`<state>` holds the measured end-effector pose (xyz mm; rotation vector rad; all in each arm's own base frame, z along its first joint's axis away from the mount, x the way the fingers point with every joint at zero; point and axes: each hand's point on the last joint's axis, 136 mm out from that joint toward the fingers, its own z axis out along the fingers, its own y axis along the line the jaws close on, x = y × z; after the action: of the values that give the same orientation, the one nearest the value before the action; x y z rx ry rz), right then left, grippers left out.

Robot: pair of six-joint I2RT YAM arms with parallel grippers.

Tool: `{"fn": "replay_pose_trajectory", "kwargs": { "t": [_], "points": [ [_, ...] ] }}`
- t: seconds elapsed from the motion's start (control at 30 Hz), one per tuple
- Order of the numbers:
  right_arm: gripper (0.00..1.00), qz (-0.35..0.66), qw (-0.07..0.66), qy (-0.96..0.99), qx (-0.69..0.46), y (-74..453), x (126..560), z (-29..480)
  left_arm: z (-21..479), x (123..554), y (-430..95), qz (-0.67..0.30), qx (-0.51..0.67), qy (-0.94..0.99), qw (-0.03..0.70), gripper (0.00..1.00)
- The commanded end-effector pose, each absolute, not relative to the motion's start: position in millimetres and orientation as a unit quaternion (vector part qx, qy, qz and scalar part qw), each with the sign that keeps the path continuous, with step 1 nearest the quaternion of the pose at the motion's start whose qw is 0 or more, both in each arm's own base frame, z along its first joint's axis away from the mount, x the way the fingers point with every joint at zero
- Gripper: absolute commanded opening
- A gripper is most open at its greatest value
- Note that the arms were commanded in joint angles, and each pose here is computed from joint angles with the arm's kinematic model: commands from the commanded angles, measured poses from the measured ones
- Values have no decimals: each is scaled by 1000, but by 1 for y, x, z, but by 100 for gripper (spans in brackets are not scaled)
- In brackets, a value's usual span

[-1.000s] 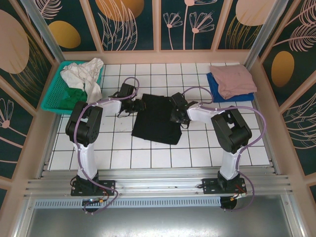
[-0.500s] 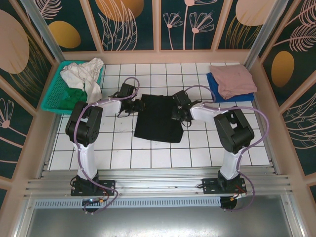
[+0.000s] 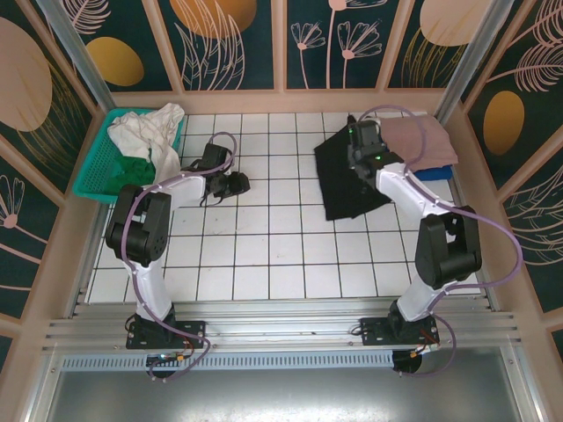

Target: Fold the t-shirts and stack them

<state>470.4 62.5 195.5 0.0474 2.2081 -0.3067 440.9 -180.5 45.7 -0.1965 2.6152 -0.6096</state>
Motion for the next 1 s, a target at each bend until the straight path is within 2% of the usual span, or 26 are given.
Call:
{"fn": "replay_pose_trajectory", "kwargs": {
  "t": [0.0, 0.3, 0.5, 0.9, 0.97],
  "points": [
    [0, -165, 497, 852, 28, 26, 501, 244, 50, 434, -175, -215, -75, 949, 218, 40],
    [0, -156, 564, 808, 73, -45, 552, 266, 43, 433, -171, -213, -79, 951, 211, 39],
    [0, -122, 598, 790, 57, -64, 579, 268, 44, 434, -171, -214, -80, 951, 209, 39],
    [0, -84, 635, 760, 112, -137, 588, 260, 54, 436, -169, -212, -85, 950, 213, 39],
    [0, -69, 627, 767, 119, -150, 593, 246, 56, 435, -167, -207, -86, 951, 214, 39]
  ]
}}
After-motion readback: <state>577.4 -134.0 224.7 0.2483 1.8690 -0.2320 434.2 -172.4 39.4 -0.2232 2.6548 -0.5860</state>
